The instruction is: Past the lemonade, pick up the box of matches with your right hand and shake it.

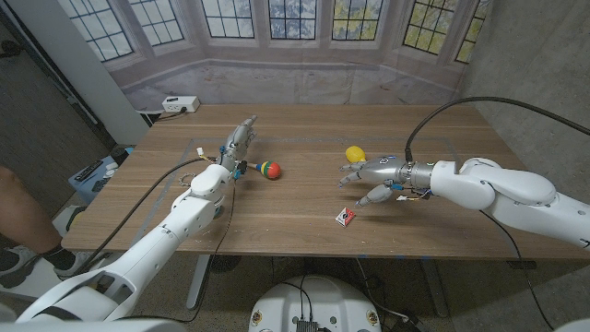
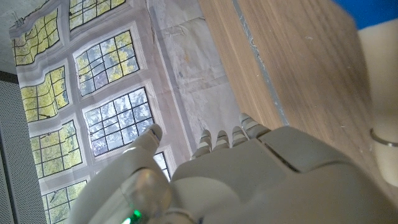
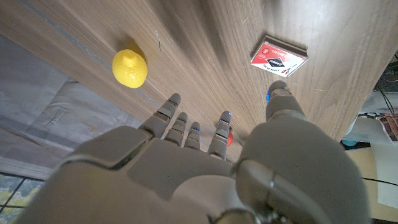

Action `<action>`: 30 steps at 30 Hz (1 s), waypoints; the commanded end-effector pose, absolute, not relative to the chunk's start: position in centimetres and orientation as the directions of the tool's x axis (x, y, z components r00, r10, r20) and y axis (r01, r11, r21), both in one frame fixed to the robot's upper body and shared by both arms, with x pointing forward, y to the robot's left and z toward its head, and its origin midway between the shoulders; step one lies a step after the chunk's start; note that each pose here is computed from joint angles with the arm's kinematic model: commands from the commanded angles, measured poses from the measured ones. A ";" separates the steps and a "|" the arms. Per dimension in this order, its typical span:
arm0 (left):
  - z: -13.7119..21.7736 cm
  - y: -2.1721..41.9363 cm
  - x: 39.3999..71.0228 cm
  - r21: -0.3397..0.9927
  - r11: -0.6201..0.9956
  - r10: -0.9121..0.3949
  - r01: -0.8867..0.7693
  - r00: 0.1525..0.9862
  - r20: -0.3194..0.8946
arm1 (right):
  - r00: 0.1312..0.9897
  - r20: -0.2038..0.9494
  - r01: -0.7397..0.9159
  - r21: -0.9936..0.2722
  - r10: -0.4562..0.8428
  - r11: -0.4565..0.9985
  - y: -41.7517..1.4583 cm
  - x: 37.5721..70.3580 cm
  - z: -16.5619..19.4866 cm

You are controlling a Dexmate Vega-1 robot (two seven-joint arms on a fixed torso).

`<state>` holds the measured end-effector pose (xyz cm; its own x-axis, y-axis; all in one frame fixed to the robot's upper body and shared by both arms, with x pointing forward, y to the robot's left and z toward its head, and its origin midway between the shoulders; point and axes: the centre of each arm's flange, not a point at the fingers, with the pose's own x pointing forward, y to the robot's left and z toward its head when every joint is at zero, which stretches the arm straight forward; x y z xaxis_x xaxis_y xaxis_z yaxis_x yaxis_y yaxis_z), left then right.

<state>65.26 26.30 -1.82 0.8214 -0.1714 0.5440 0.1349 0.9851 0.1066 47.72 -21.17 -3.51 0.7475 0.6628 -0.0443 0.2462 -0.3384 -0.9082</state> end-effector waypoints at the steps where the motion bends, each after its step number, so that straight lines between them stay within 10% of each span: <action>1: -1.3 26.6 64.6 0.125 0.984 -0.173 0.124 0.813 0.556 | 0.753 -0.027 0.284 -0.888 0.658 -0.361 -21.2 47.3 -5.4; 30: -1.4 27.2 63.6 0.146 0.980 -0.194 0.134 0.798 0.571 | 0.741 -0.035 0.312 -0.867 0.671 -0.389 -19.8 47.0 -7.9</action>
<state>63.91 26.93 -1.45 0.8058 -0.1821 0.5634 0.1264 0.9825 0.1367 47.17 -20.22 -7.17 0.7466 0.6640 -0.0401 0.2915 -0.3808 -0.8775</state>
